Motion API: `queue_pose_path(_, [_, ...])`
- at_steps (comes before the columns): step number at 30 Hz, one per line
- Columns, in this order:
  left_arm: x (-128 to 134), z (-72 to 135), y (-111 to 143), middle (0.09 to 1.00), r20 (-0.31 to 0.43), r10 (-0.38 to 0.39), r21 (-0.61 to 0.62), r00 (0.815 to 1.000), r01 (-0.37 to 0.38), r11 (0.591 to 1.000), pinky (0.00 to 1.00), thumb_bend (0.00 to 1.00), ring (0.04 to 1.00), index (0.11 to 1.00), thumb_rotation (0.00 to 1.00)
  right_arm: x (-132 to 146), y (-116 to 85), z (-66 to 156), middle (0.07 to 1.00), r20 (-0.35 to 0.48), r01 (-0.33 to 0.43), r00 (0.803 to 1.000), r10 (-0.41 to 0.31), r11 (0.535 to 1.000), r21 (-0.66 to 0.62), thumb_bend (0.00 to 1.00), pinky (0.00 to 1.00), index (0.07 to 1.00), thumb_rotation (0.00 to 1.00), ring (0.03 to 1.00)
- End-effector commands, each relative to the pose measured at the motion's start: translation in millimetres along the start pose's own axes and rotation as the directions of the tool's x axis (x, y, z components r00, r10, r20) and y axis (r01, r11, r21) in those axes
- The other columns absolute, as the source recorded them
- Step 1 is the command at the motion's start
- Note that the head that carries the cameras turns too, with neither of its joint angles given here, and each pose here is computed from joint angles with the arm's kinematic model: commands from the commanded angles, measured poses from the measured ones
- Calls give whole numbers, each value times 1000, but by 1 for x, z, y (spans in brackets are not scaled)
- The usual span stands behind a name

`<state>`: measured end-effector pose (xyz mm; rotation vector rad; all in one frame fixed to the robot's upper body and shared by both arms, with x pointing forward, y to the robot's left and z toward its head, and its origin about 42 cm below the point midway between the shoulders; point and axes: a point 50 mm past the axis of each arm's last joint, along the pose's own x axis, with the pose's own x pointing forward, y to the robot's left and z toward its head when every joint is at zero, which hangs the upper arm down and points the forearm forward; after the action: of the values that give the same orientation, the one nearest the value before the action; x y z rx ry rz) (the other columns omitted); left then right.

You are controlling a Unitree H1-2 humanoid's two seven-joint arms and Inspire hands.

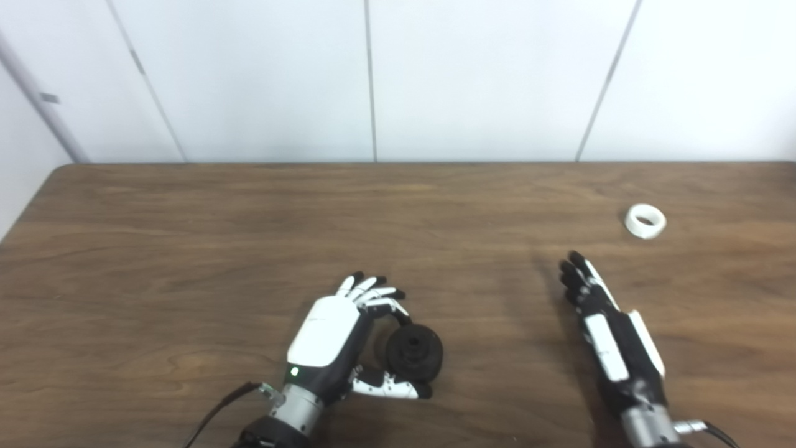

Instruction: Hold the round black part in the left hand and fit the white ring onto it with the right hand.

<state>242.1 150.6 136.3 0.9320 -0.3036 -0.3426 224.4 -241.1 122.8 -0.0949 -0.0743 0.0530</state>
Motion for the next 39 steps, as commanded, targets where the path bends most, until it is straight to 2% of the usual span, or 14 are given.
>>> queue_pose_path(1, [4,8,3,814,52,23,19,998,-24,1000,1000,518,929,487,62,-10,10,6,947,18,23,1000,-24,999,28,610,979,955,903,950])
queue_pose_path(9, [3,10,-25,815,81,-33,10,996,33,999,1000,519,936,486,61,-10,15,13,945,28,33,999,-33,999,15,592,956,952,913,939])
queue_pose_path(15, [1,7,-37,824,73,-62,-13,995,64,998,1000,518,935,486,62,-9,17,19,948,17,33,999,-33,999,1,621,963,958,941,946])
queue_pose_path(23, [-1,4,-42,833,40,-86,-23,995,87,996,1000,519,953,486,60,-9,13,22,952,18,27,999,-27,1000,-2,601,968,966,942,953])
queue_pose_path(27, [-1,2,-44,839,35,-92,-10,995,92,996,1000,519,962,486,61,-8,10,24,955,12,30,999,-30,1000,-6,630,988,971,954,965])
queue_pose_path(33, [-3,-4,-47,835,24,-96,-10,995,97,995,1000,520,960,486,60,-4,2,34,957,39,68,997,-69,998,12,643,1000,963,927,977])
queue_pose_path(39, [-6,-7,-51,830,18,-98,0,995,98,995,1000,521,957,486,58,-2,-12,45,945,65,95,993,-94,995,-9,653,978,963,953,958])
